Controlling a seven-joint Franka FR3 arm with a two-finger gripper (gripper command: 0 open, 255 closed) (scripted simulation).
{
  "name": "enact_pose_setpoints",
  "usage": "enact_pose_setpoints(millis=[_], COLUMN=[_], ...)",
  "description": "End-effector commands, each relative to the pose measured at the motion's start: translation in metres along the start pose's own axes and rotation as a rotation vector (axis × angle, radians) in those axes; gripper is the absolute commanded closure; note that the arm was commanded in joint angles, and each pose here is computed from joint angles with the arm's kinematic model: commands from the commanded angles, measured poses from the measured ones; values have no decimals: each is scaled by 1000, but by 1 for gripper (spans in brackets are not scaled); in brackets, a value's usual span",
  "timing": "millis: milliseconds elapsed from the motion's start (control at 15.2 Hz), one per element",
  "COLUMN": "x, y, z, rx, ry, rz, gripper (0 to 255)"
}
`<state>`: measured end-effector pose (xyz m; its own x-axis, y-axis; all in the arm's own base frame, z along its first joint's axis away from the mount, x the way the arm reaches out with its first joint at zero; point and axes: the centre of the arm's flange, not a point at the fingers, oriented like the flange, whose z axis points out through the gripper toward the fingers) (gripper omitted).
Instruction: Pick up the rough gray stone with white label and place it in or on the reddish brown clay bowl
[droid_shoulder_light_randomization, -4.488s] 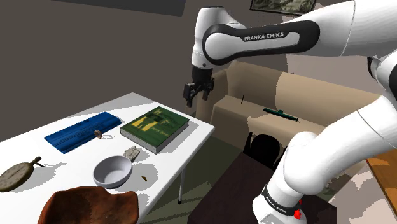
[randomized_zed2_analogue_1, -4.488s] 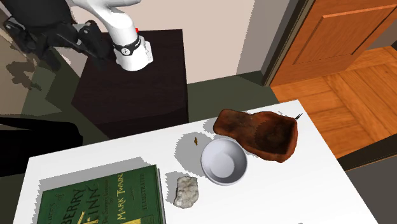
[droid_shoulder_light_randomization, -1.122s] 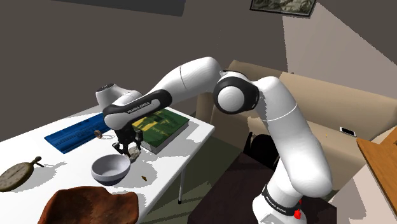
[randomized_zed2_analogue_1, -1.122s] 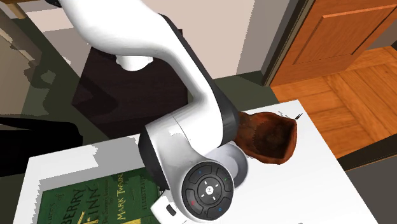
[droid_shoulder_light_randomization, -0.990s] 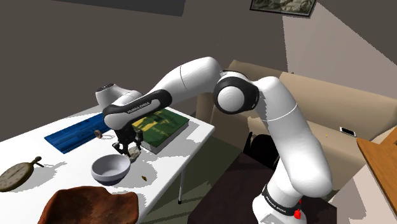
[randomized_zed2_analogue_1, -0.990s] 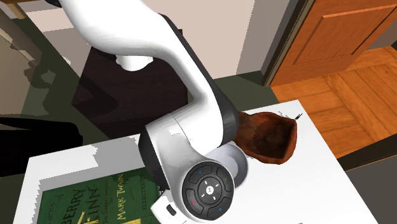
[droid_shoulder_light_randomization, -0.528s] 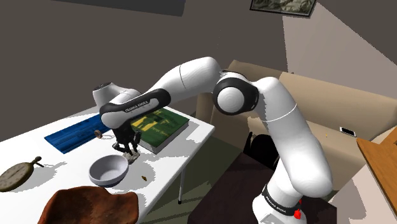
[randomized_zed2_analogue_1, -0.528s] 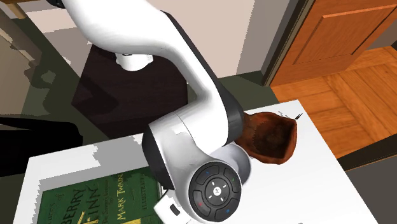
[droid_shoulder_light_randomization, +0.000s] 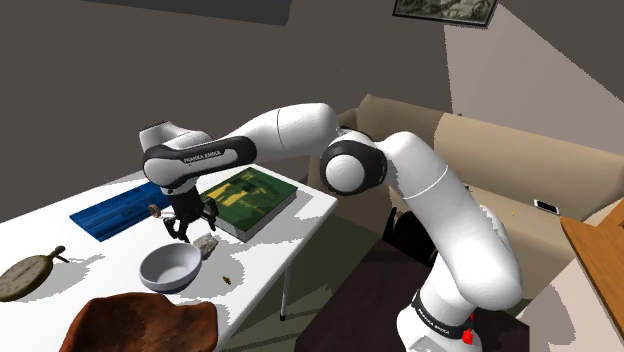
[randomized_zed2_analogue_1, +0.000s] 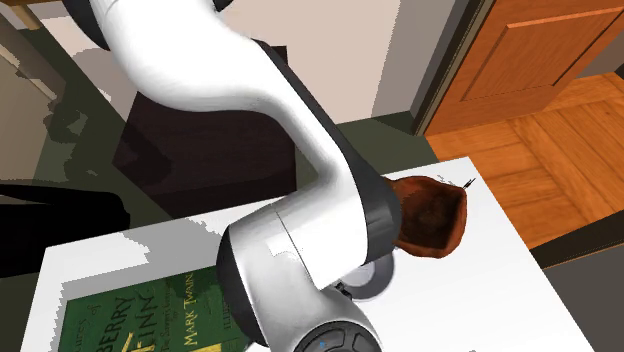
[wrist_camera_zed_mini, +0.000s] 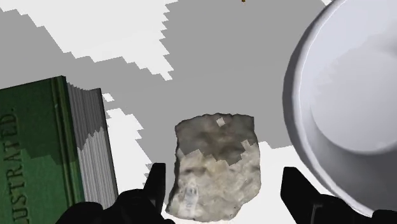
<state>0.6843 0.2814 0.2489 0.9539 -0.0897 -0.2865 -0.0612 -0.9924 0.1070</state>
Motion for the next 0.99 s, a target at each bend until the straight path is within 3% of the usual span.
enact_pose_setpoints(millis=[0, 462, 924], x=[18, 15, 15], y=[7, 6, 6], z=[15, 49, 49], rx=[35, 35, 35], ry=[-110, -110, -110], rz=[3, 3, 3], gripper=[0, 0, 0])
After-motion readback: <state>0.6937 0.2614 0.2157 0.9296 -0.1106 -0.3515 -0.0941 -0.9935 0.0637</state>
